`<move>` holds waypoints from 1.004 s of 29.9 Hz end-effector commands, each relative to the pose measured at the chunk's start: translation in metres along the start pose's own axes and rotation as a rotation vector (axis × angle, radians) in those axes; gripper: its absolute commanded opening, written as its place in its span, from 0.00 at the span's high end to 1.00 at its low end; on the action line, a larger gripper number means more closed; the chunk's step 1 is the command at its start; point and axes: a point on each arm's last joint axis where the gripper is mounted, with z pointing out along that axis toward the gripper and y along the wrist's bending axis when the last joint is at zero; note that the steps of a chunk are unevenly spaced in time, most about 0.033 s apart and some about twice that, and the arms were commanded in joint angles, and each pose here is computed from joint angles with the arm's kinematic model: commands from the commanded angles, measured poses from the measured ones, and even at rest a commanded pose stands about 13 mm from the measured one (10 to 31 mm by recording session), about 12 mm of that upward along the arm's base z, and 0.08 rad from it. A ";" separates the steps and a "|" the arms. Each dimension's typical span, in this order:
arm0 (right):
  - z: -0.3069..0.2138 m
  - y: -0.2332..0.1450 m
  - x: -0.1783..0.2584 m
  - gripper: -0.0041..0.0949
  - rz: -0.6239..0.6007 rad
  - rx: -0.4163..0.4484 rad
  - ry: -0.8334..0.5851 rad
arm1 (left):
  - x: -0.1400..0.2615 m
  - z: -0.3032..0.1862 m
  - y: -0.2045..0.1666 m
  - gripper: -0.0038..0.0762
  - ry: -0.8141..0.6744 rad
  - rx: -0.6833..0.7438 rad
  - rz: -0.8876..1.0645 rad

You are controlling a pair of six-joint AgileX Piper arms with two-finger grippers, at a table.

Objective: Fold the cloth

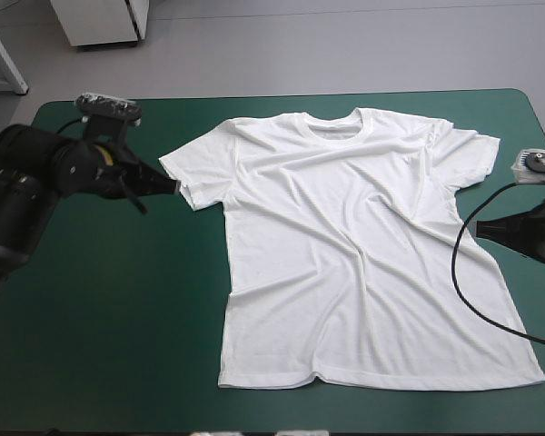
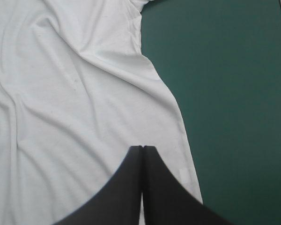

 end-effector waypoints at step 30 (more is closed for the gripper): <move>0.003 0.001 -0.010 0.98 -0.031 -0.007 -0.025 | -0.032 0.203 -0.058 0.39 0.371 0.057 -0.145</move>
